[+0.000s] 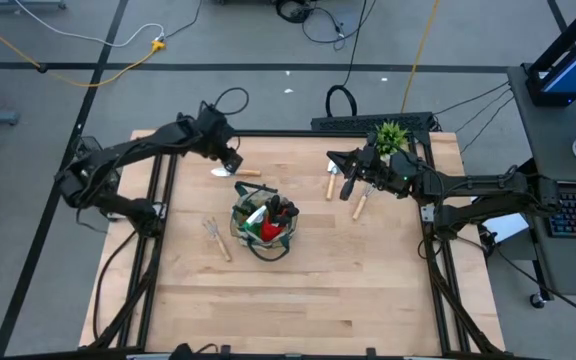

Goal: Pick & Place Garden tools in Gardening bag
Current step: Put the left brown trowel into the brown gardening bag

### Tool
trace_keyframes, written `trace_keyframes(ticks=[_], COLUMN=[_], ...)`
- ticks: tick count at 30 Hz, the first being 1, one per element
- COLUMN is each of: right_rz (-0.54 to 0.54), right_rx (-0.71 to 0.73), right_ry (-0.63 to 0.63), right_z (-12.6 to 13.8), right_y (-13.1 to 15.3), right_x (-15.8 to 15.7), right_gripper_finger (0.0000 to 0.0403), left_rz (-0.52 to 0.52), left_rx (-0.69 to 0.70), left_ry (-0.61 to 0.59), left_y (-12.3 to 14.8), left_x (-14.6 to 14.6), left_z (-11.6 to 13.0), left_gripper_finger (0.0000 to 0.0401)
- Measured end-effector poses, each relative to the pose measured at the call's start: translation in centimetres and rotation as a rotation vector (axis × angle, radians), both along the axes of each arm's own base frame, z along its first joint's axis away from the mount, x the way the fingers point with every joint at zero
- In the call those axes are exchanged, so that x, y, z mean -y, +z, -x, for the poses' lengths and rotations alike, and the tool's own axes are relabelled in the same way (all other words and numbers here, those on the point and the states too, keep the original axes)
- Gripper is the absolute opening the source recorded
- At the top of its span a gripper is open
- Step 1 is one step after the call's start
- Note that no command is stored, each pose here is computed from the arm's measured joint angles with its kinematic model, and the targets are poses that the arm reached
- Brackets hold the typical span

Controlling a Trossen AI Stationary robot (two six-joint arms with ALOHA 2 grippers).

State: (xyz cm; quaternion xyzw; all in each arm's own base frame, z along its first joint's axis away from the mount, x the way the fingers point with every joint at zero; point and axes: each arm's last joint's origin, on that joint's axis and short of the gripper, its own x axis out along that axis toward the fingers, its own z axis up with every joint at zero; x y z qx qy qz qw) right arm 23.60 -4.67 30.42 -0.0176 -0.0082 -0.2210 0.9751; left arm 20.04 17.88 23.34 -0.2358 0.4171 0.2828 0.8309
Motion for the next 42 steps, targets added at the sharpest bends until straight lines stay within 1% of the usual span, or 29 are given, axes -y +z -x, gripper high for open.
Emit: trace_keyframes(ticks=[7,12,15,19,22,25,27,32,36,40,42], right_rz=[-0.001,-0.001,-0.006,-0.030,-0.030,-0.031,-0.031,-0.031,-0.031,-0.031,-0.031], right_rx=[-0.002,-0.002,0.001,0.013,0.014,0.015,0.015,0.016,0.016,0.016,0.016], right_ry=[0.000,0.000,0.000,0.000,0.000,0.000,-0.001,-0.001,-0.002,-0.002,-0.002], right_z=[0.0,0.0,0.0,0.0,0.0,0.0,0.0,0.0,0.0,0.0,0.0], right_y=[0.0,0.0,0.0,0.0,0.0,0.0,0.0,0.0,0.0,0.0,0.0], right_x=[0.0,0.0,0.0,0.0,0.0,0.0,0.0,0.0,0.0,0.0,0.0], right_gripper_finger=[0.0000,0.0000,0.0000,0.0000,0.0000,0.0000,0.0000,0.0000,0.0000,0.0000,0.0000], left_rz=[-0.018,-0.062,-0.079,-0.083,-0.070,-0.047,-0.044,-0.109,-0.094,-0.085,-0.068], left_rx=[-0.103,-0.143,-0.155,-0.176,-0.218,-0.260,-0.282,-0.360,-0.392,-0.444,-0.461], left_ry=[-0.152,-0.293,-0.339,-0.375,-0.425,-0.473,-0.496,-0.507,-0.526,-0.518,-0.526], left_y=[-2.1,-2.6,-2.7,-3.2,-4.2,-5.4,-6.0,-7.3,-8.4,-9.4,-10.0], left_x=[-0.3,0.3,0.6,0.5,0.4,0.4,0.4,0.0,-0.2,-0.4,-0.4], left_z=[-0.9,-1.8,-2.1,-2.3,-2.4,-2.8,-3.0,-3.7,-3.9,-4.0,-4.1], left_gripper_finger=[0.0127,0.0132,0.0151,0.0193,0.0220,0.0235,0.0238,0.0235,0.0235,0.0233,0.0226])
